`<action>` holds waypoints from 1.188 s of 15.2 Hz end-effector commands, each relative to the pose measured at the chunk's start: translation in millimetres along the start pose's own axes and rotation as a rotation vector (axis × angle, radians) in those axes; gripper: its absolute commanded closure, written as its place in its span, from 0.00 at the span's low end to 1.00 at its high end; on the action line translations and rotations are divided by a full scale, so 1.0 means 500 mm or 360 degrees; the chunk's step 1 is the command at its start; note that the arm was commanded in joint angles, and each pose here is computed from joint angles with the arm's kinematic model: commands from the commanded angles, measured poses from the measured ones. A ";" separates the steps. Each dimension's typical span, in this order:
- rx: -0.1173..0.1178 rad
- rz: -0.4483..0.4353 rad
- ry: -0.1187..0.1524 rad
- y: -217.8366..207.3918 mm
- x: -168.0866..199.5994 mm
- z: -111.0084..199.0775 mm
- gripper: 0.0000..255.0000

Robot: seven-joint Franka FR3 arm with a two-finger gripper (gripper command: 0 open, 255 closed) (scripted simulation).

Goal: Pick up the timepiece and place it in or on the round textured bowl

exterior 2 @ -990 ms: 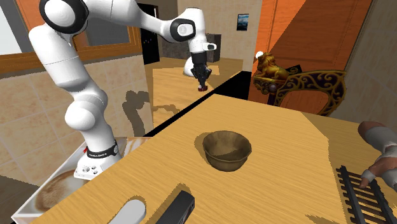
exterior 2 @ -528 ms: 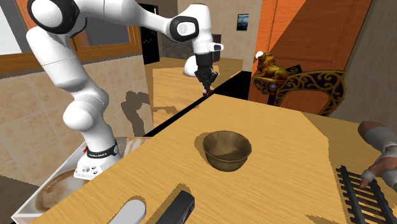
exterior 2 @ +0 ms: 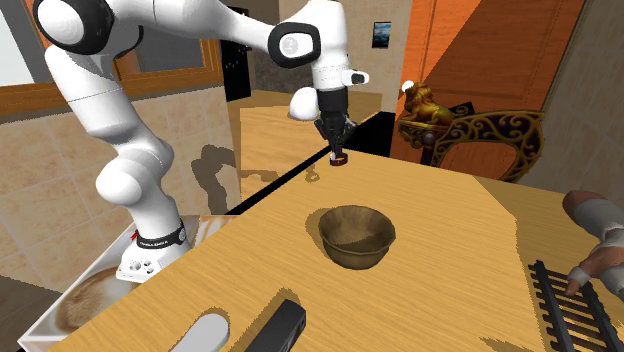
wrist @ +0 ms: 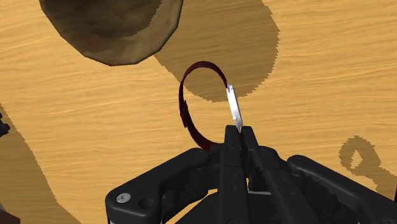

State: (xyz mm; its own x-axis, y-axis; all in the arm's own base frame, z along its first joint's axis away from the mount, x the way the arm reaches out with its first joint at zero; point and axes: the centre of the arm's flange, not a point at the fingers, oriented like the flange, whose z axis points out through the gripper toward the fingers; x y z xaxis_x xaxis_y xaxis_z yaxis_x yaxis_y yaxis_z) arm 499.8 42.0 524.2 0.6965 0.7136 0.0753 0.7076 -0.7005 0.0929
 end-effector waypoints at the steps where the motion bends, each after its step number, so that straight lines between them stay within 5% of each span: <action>1: 0.0000 -0.0002 0.0000 0.043 -0.031 -0.003 1.00; 11: 0.0000 -0.0002 0.0000 0.266 -0.169 -0.005 1.00; 18: 0.0000 -0.0002 0.0000 0.260 -0.175 0.068 1.00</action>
State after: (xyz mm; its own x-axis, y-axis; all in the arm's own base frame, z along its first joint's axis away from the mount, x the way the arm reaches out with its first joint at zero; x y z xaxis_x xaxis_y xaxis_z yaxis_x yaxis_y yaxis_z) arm 534.4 -110.8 501.6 0.6956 0.7145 0.0747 0.7086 -0.6995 0.0928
